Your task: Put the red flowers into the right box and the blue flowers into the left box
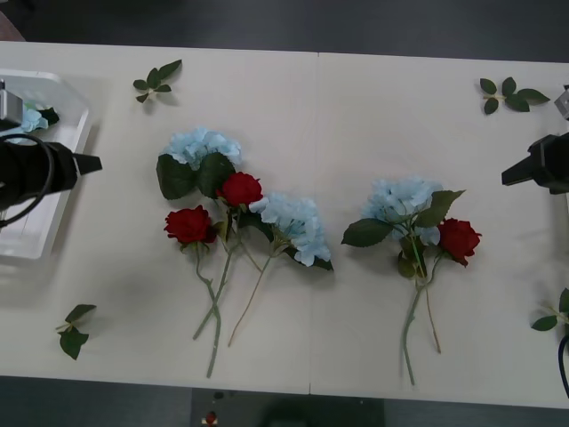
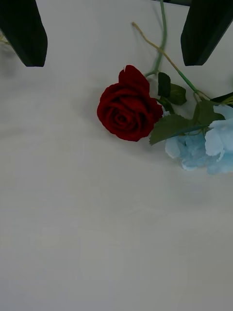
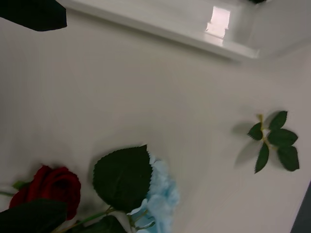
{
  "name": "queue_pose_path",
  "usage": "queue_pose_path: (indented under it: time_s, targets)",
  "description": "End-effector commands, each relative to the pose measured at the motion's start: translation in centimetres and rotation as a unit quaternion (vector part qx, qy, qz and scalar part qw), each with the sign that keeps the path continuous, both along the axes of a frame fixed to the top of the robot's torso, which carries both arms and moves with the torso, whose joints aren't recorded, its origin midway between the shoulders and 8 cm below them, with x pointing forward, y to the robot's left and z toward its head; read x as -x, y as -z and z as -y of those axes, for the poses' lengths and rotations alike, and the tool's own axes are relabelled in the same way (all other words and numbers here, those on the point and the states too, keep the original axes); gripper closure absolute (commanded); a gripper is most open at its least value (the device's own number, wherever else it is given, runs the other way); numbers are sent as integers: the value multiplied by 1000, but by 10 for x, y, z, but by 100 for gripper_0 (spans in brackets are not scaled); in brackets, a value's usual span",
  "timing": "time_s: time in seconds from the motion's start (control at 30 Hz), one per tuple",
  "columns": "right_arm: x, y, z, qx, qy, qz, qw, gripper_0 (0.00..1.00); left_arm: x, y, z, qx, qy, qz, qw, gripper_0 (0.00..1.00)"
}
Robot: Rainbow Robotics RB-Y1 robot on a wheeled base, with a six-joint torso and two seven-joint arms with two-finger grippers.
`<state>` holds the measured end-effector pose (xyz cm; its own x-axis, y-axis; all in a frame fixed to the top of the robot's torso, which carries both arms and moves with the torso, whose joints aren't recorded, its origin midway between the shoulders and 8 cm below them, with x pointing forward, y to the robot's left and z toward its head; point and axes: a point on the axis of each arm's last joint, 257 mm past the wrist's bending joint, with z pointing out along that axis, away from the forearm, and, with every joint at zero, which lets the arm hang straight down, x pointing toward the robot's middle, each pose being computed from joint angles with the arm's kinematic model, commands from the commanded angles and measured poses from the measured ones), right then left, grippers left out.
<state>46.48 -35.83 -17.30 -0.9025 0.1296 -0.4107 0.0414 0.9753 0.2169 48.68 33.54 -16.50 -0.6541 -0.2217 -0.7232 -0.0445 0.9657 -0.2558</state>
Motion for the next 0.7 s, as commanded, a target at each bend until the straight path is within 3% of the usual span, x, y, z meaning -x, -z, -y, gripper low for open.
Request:
queue_pose_path:
  time_s: [0.03,0.33,0.7]
  targets:
    - [8,6,-19,-20,34,-1,999,20,26,13,33,31,18,-6,999,0]
    - [41,40,-55,-25,22,-6,999,20,57,76,77,26,51,-66,996,0]
    - [48,76,-96,21,-83,8,996,20,62,115,101,-12,66,-84,994,0]
